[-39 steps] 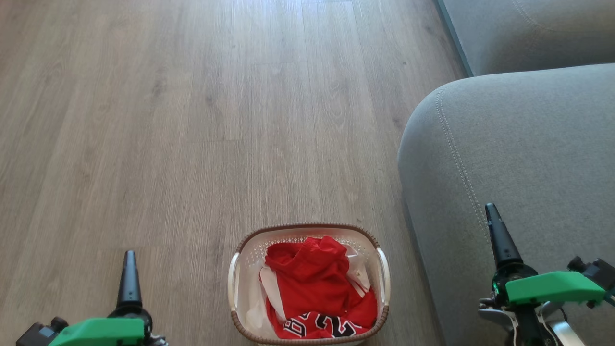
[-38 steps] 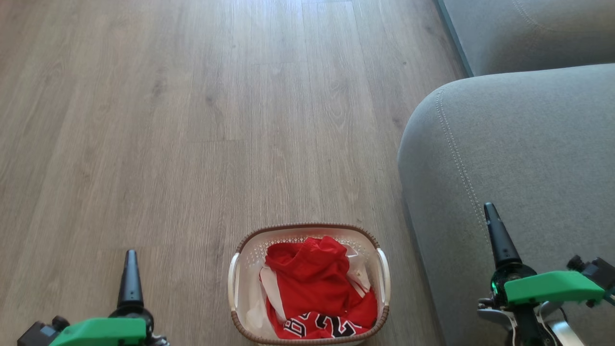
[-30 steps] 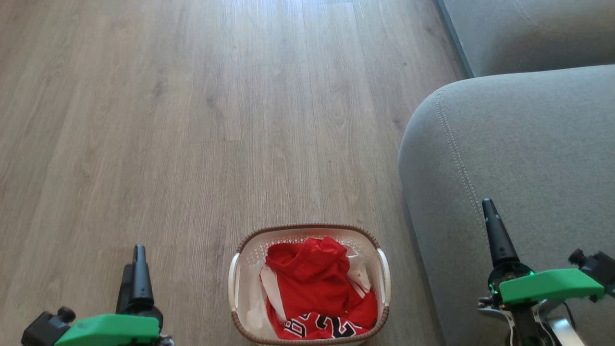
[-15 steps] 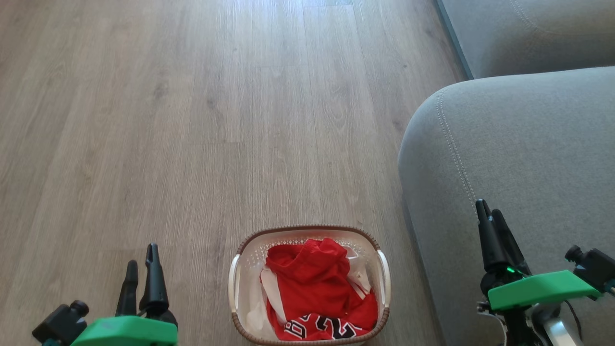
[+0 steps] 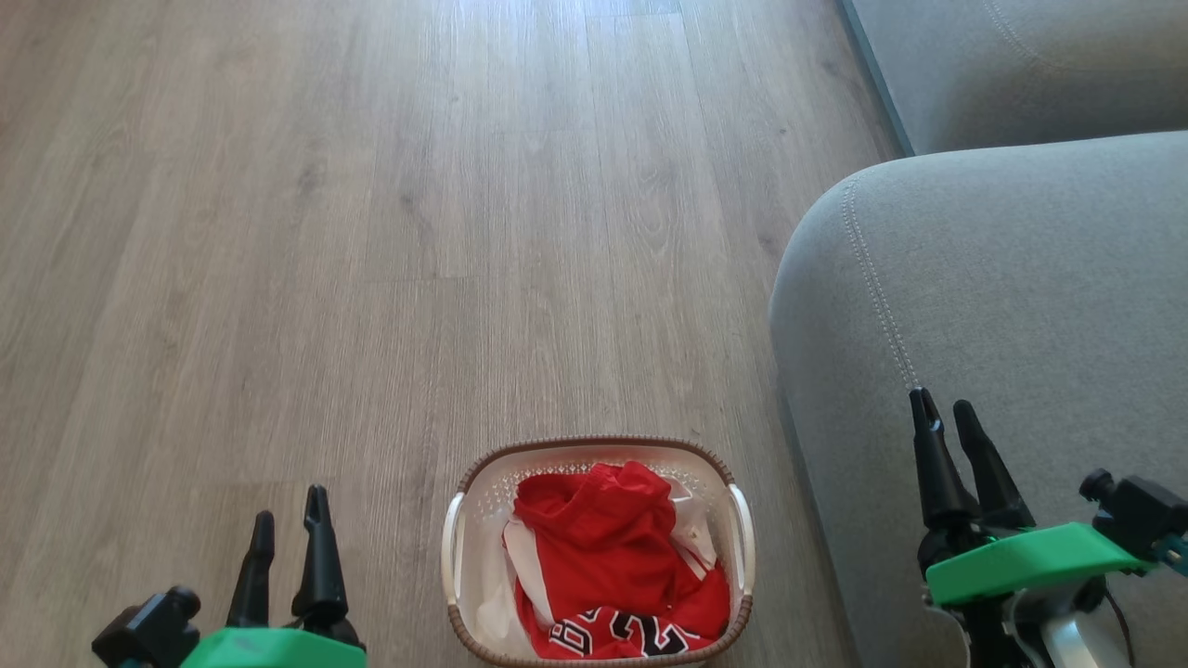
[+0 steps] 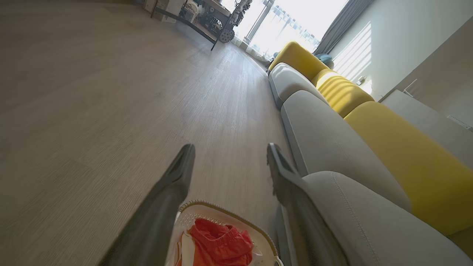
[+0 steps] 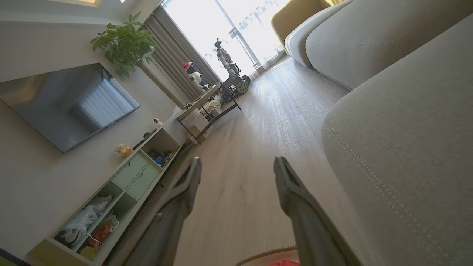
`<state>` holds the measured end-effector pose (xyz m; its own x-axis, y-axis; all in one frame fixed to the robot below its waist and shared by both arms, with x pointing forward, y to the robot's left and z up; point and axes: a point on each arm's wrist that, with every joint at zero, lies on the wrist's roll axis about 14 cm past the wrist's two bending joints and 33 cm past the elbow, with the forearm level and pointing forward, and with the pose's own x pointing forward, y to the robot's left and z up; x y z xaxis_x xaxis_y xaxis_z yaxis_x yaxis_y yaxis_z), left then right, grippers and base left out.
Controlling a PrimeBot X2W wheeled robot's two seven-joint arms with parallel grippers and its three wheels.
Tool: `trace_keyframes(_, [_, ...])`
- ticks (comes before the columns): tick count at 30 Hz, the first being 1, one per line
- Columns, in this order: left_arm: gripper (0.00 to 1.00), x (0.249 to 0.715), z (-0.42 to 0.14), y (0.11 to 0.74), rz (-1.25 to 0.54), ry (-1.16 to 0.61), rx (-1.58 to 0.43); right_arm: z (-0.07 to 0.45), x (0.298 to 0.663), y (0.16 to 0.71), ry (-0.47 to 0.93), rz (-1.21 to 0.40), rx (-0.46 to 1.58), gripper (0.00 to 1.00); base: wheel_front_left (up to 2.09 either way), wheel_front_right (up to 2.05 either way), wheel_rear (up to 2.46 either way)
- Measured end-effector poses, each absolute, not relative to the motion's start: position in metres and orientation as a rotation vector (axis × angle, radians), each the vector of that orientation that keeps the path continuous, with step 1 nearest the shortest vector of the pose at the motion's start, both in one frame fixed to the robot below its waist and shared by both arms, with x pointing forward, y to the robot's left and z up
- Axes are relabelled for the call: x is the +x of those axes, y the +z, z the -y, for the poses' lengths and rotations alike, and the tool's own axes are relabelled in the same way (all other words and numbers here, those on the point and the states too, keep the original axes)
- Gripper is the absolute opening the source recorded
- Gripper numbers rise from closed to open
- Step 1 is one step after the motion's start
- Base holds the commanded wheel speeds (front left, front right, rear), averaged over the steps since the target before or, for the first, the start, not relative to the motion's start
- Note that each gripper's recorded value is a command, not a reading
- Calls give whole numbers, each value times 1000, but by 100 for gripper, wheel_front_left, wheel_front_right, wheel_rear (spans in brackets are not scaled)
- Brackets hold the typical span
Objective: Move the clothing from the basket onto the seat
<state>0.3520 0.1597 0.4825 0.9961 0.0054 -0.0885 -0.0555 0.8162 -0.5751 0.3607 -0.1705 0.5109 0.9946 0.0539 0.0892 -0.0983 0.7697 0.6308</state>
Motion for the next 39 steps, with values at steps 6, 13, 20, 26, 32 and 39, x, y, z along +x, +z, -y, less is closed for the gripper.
trace_keyframes(6, [100,352,-157,484,-76,24,-548,168,360,507,82,62,626,100,0,0,0])
trace_keyframes(13, [100,351,-154,482,-67,9,-464,167,360,501,86,44,533,100,0,0,0])
trace_keyframes(20, [100,350,-151,483,-58,0,-384,164,359,495,92,27,446,100,0,0,0])
trace_keyframes(26, [100,349,-149,483,-44,-14,-313,163,358,491,95,19,373,100,0,0,0])
trace_keyframes(32, [100,348,-146,484,-31,-29,-246,160,357,489,104,13,306,100,0,0,0])
trace_keyframes(39, [100,347,-143,485,-13,-46,-166,155,357,489,119,14,229,100,0,0,0])
